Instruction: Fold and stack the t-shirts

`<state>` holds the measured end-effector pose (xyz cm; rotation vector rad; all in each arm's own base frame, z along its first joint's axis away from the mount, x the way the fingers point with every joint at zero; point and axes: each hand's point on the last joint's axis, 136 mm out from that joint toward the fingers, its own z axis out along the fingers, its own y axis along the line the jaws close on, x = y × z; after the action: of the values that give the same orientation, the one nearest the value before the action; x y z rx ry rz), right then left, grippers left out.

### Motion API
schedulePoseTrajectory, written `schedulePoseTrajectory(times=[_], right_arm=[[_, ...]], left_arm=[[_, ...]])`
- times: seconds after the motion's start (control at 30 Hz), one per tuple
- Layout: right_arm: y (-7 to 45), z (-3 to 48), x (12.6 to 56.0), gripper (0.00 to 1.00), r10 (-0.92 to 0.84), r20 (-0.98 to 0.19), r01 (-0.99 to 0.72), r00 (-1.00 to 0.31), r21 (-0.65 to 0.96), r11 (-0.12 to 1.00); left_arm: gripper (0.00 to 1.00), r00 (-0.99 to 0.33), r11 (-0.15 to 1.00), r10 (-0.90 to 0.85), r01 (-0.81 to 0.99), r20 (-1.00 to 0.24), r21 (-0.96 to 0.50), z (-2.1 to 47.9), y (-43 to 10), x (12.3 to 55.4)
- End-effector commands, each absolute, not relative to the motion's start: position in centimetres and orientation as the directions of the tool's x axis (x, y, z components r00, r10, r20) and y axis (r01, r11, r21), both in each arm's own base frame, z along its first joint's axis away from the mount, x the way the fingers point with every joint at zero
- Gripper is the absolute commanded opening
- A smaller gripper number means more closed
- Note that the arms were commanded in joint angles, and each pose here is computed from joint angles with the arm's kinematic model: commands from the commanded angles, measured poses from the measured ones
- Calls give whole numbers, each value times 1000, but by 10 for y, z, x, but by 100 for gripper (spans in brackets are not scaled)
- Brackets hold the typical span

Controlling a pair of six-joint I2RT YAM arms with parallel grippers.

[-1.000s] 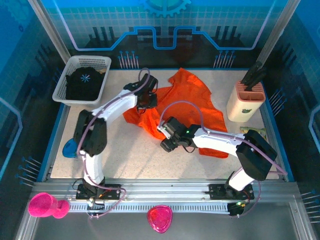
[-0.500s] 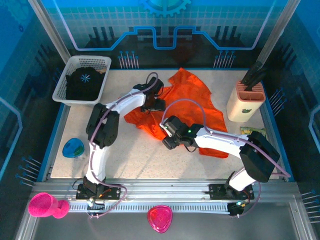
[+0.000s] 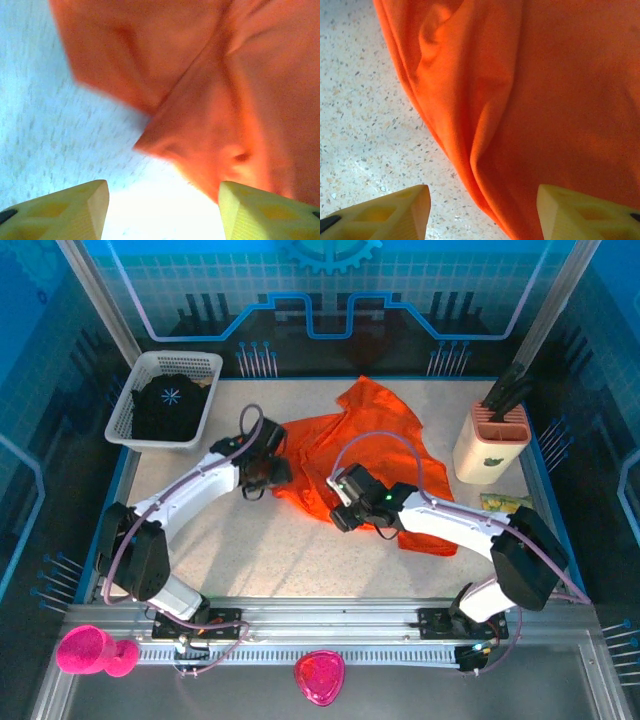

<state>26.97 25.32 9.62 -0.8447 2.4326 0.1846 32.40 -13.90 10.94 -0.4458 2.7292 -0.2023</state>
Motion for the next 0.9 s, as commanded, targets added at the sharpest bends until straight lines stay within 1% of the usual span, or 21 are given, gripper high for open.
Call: schedulePoseTrajectory(times=[0.0, 0.07, 0.17, 0.43, 0.6, 0.87], right_arm=[[242, 103, 268, 59, -502, -553, -589, -664, -25, 807], [236, 104, 269, 59, -487, -558, -578, -672, -17, 816], [231, 105, 267, 59, -472, -565, -570, -676, -4, 822], [219, 96, 260, 59, -449, -558, -552, -698, 19, 834], [219, 94, 259, 59, -448, -555, -551, -701, 24, 834], [217, 94, 256, 59, -444, -556, -552, -703, 32, 833]], left_arm=[[54, -818, 838, -514, -414, -259, -356, 94, -145, 315], [52, -790, 798, -565, -450, -239, -400, 88, -146, 313], [51, -750, 753, -621, -490, -227, -439, 83, -146, 314], [52, -671, 654, -712, -529, -204, -541, 82, -151, 323], [52, -673, 638, -720, -544, -171, -544, 70, -156, 326], [50, -668, 639, -721, -536, -187, -551, 70, -159, 341]])
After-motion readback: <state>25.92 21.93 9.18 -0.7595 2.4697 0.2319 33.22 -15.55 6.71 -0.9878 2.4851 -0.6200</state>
